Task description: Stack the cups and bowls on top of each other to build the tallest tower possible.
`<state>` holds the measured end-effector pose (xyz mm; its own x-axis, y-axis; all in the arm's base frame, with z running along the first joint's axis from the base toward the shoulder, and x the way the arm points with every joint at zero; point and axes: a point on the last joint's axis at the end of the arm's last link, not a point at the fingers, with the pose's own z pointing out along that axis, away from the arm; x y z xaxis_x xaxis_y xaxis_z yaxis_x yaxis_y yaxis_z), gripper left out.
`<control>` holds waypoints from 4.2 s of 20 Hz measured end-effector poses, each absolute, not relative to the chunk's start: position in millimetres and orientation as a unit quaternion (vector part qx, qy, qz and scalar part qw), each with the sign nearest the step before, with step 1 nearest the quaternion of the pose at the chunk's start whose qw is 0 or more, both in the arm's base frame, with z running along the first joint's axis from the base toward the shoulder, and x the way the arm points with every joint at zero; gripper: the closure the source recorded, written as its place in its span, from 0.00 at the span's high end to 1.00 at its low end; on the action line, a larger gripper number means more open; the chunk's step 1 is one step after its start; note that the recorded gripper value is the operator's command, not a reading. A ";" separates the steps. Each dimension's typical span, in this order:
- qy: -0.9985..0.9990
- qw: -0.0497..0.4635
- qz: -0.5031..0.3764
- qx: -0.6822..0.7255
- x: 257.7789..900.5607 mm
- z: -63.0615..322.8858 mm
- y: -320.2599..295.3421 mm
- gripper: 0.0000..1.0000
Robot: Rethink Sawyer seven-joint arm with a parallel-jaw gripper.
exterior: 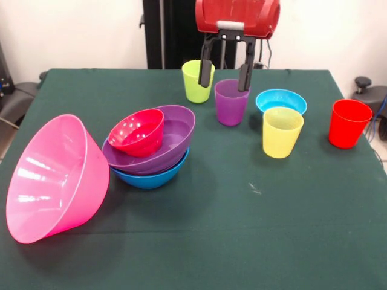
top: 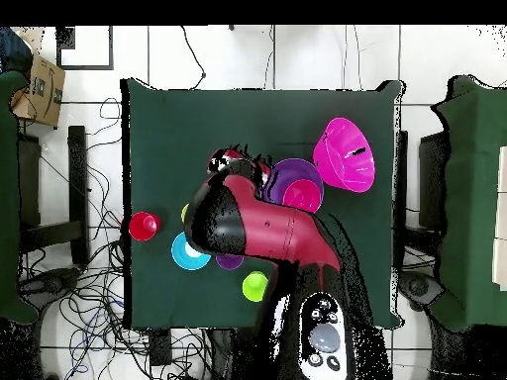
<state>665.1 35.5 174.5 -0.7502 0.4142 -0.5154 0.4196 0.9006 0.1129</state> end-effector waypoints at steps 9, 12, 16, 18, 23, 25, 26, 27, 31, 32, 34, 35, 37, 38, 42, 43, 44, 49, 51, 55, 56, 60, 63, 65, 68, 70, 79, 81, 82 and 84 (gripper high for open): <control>0.925 0.317 0.004 0.209 675.6 180.5 49.6 1.00; 0.922 0.326 0.009 0.206 678.8 181.8 54.3 1.00; 0.923 0.327 0.016 0.203 680.5 181.3 61.6 1.00; 0.924 0.325 0.021 0.201 680.7 180.1 66.8 1.00; 0.925 0.318 0.038 0.203 677.7 172.8 75.4 1.00; 0.925 0.312 0.053 0.210 672.7 164.8 78.4 1.00; 0.925 0.310 0.057 0.213 671.0 162.7 79.4 1.00; 0.924 0.309 0.061 0.215 669.3 160.5 80.3 1.00; 0.924 0.302 0.075 0.222 661.6 153.4 85.6 1.00; 0.925 0.299 0.076 0.222 659.9 152.1 86.7 1.00; 0.927 0.292 0.080 0.221 654.4 148.4 91.1 1.00; 0.929 0.285 0.082 0.219 648.5 145.0 96.0 1.00; 0.931 0.282 0.083 0.219 645.5 143.3 98.3 1.00; 0.932 0.278 0.084 0.217 642.5 141.7 100.7 1.00; 0.934 0.272 0.085 0.213 636.1 138.8 107.3 1.00; 0.935 0.272 0.085 0.213 635.3 138.5 108.6 1.00; 0.935 0.271 0.086 0.211 634.4 138.2 111.1 1.00; 0.939 0.264 0.087 0.201 628.8 132.5 128.1 1.00; 0.942 0.258 0.086 0.198 624.6 126.5 134.1 1.00; 0.945 0.249 0.082 0.195 618.1 117.1 138.6 1.00; 0.945 0.249 0.081 0.195 617.5 116.1 138.7 1.00; 0.948 0.239 0.072 0.197 610.3 104.4 134.5 1.00; 0.949 0.233 0.066 0.201 606.7 97.7 129.1 1.00; 0.950 0.230 0.061 0.203 604.7 94.4 123.8 1.00; 0.950 0.227 0.053 0.208 601.9 90.0 115.5 1.00; 0.950 0.226 0.051 0.209 601.1 88.5 113.3 1.00; 0.952 0.216 0.042 0.214 598.3 71.9 104.7 1.00; 0.952 0.215 0.041 0.215 598.2 70.2 104.2 1.00; 0.952 0.214 0.040 0.215 598.2 68.8 103.7 1.00; 0.952 0.212 0.039 0.216 598.2 65.8 102.8 1.00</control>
<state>598.2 102.8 65.8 -0.8170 0.4272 -0.3873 0.3938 0.9040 0.1665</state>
